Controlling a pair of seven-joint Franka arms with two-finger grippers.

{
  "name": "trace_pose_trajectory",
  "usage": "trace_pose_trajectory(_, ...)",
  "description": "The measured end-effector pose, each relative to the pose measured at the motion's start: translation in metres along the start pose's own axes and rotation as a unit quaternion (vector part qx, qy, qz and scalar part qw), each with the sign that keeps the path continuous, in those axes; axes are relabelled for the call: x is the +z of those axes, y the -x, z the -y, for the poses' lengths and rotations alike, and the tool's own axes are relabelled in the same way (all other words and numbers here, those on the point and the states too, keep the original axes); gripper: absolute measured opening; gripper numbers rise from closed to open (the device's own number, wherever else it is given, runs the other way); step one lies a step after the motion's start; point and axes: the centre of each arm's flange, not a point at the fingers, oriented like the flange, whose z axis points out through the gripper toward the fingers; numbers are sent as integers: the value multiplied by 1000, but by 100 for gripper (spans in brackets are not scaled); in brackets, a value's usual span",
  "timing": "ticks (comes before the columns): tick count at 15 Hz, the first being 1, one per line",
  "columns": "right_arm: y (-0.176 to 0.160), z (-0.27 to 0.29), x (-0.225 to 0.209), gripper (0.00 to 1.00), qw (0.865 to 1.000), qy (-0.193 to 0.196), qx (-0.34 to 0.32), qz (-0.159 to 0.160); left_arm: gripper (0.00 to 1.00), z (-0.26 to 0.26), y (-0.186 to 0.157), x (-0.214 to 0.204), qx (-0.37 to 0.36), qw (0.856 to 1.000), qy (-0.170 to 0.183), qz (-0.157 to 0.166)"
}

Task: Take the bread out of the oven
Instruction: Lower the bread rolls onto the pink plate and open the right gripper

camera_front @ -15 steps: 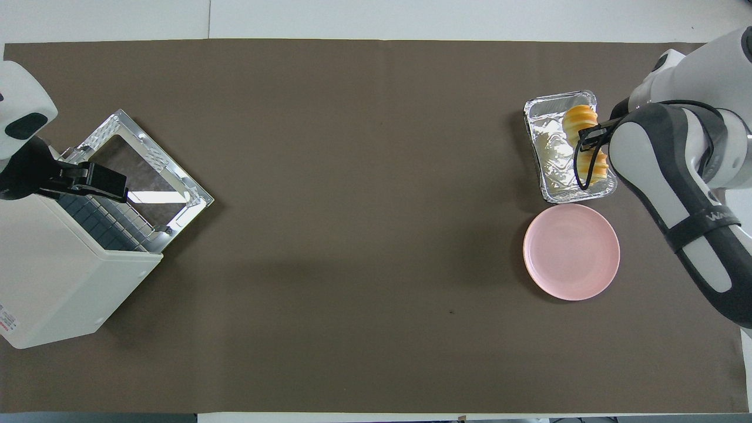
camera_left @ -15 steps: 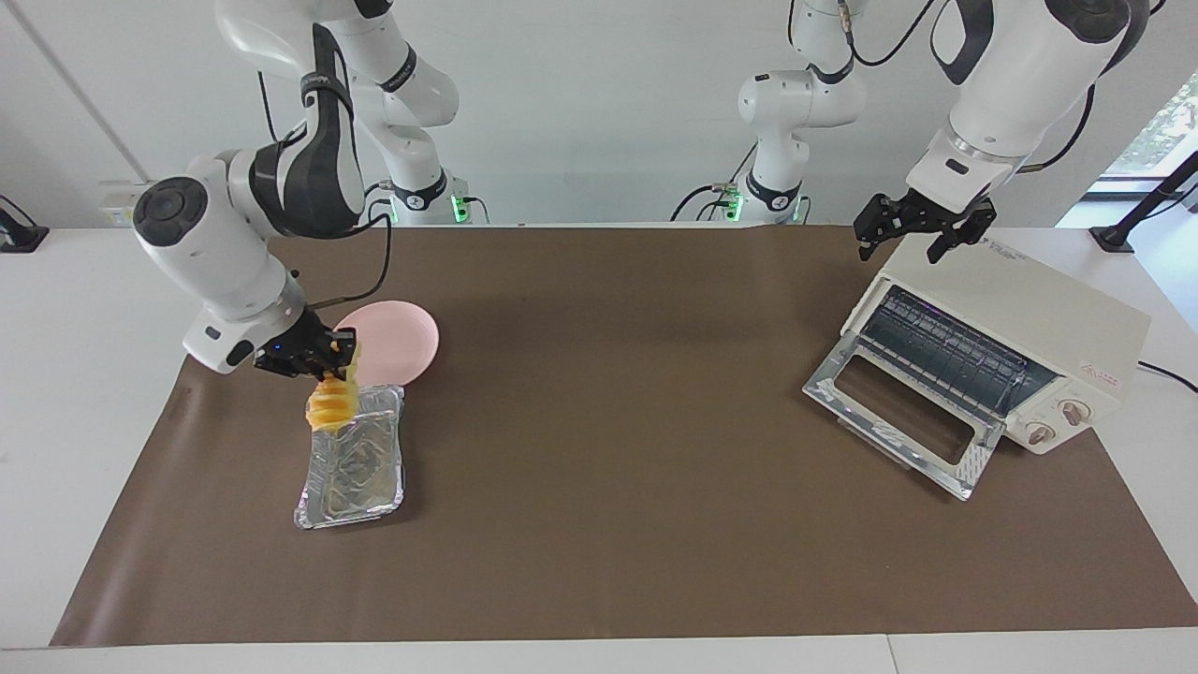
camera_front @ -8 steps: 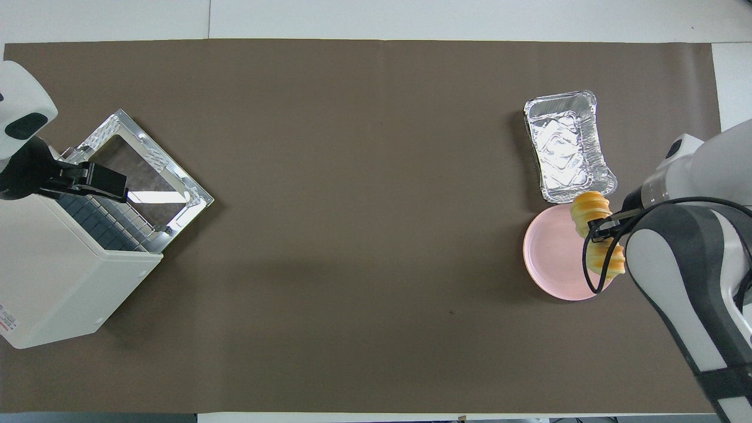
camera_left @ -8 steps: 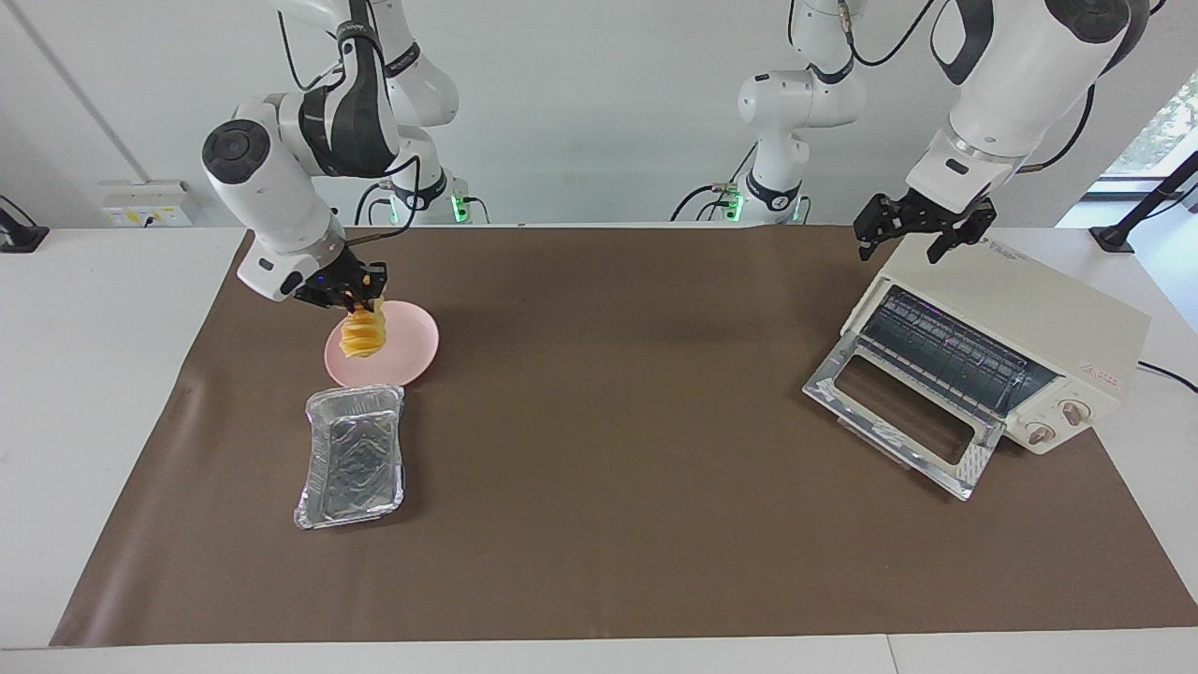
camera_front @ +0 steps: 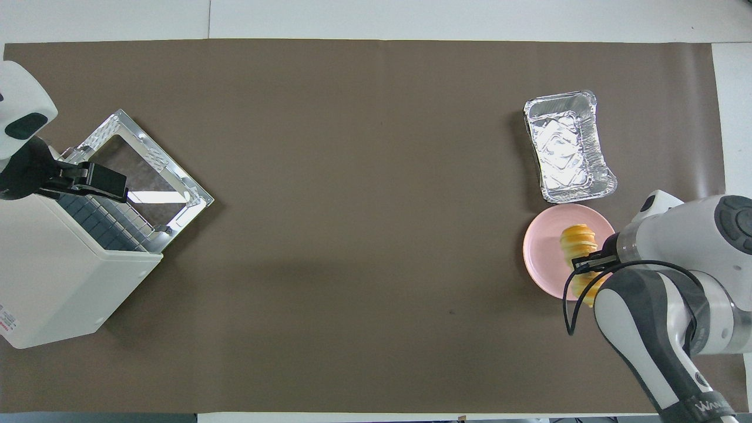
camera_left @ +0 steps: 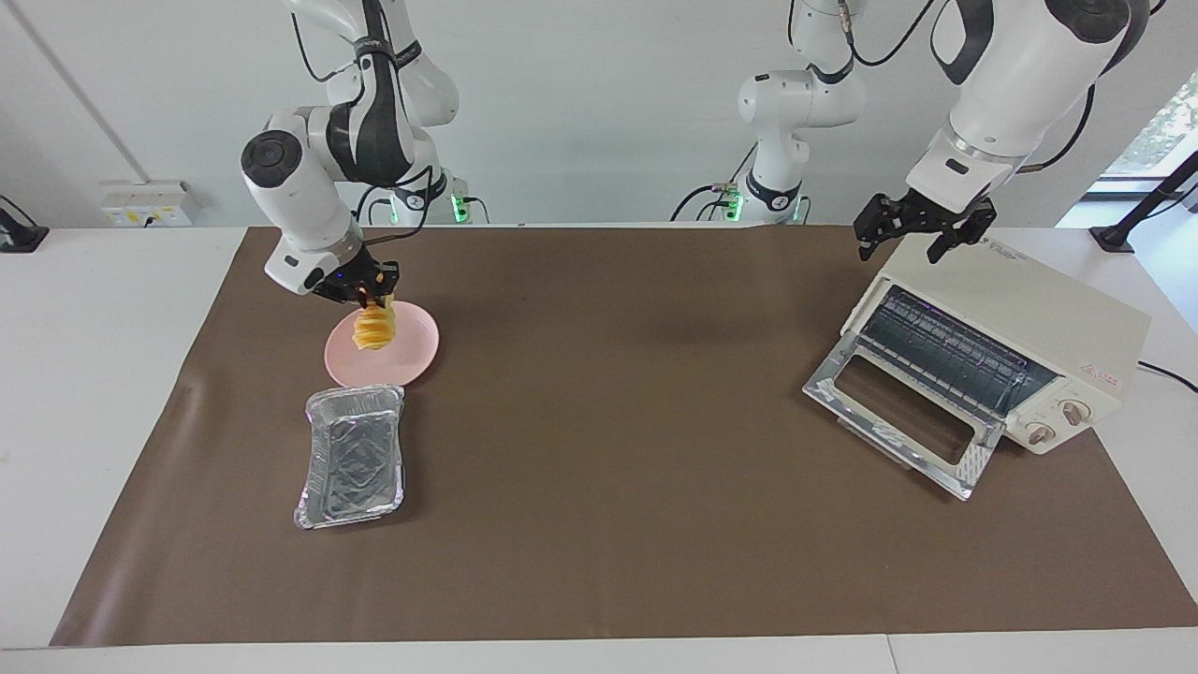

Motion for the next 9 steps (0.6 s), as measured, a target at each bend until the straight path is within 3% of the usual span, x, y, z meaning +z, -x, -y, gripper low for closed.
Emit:
trace_pose_trajectory(4,-11,-10,13,25,999,5,2,-33,100,0,0,0,0,1000,0,0)
trace_pose_trajectory(9,-20,-10,29,26,999,4,0,-41,100,0,0,0,0,1000,0,0)
